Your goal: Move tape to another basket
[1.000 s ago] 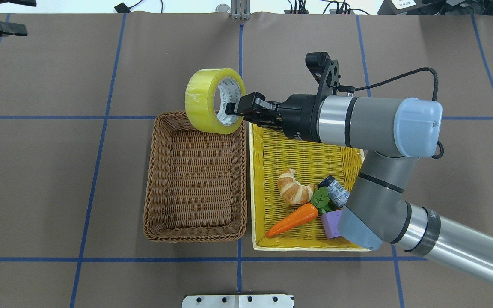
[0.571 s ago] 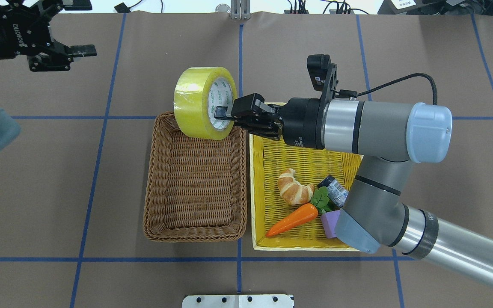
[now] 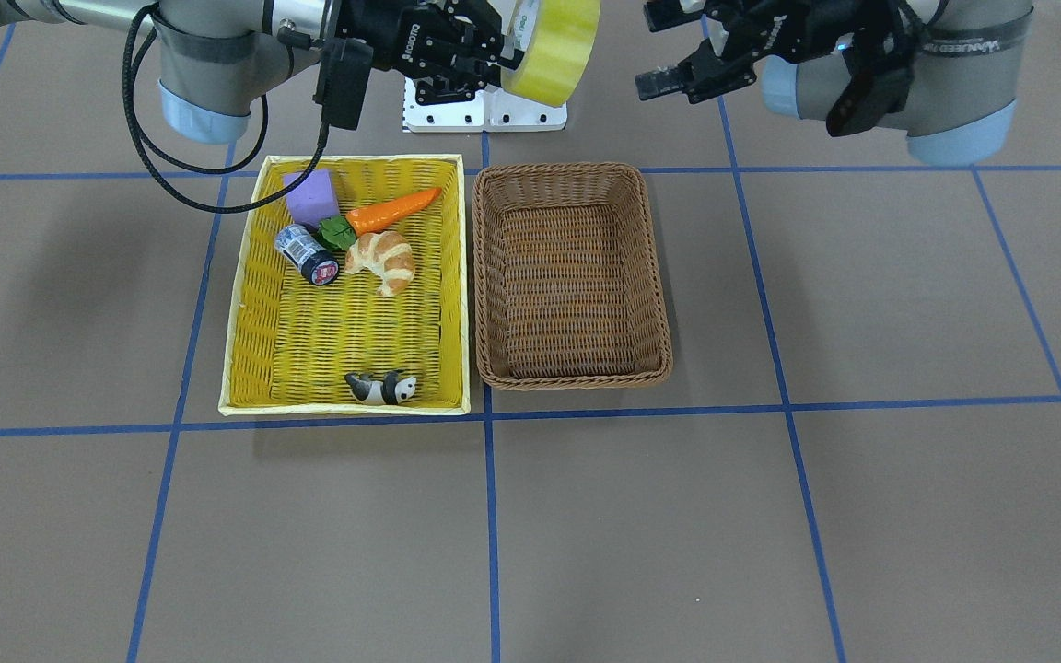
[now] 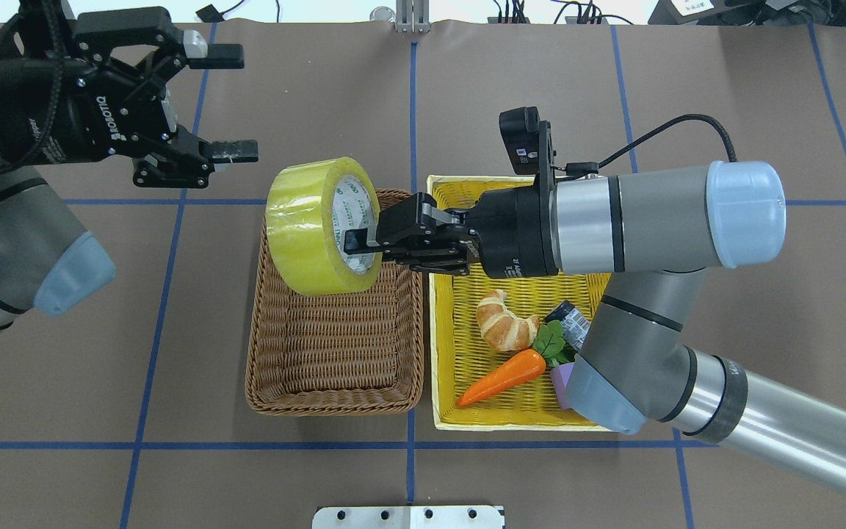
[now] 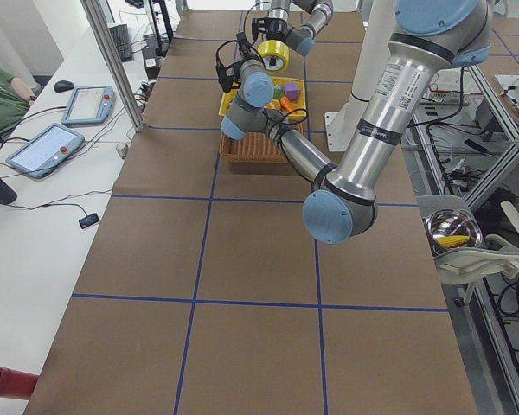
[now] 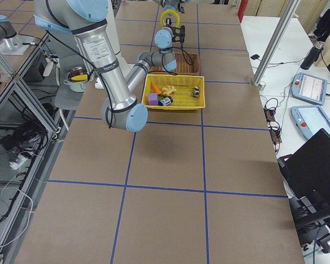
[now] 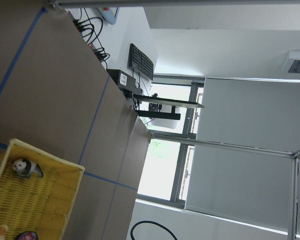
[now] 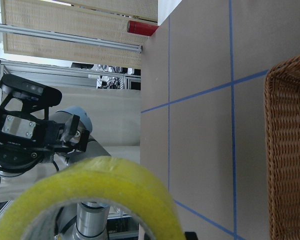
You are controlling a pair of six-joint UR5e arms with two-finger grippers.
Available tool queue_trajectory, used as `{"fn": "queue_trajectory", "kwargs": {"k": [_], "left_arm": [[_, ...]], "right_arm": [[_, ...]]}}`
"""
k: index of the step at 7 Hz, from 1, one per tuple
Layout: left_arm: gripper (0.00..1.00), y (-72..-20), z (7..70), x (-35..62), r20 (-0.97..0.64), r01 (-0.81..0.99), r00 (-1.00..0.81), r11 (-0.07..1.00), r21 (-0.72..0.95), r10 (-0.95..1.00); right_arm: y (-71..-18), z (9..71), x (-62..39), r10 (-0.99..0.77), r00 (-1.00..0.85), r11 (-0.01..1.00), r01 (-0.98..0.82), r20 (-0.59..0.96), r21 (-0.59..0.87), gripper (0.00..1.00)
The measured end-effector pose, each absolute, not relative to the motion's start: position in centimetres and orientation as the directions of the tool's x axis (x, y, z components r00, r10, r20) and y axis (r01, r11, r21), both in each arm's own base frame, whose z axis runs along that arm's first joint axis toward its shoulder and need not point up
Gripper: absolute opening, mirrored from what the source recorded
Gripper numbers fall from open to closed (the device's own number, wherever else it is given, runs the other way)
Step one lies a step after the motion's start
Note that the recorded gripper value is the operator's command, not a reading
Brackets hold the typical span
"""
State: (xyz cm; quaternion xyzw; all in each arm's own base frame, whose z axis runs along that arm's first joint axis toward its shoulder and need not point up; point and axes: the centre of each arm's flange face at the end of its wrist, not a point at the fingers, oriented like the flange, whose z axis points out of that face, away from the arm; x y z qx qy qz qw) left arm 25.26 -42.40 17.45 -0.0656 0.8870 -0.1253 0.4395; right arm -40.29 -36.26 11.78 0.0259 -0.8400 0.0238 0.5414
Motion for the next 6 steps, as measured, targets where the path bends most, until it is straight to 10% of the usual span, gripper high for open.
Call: {"fn": "queue_trajectory", "kwargs": {"k": [6], "left_arm": [[0.97,-39.9,16.1,25.4,-0.740,-0.078,-0.622,0.961,-0.267,-0.256]], "right_arm": [[-36.9,10.8,-38.9,-0.032,-0.427,0.997,-0.081,0.904,-0.003,0.00]]}}
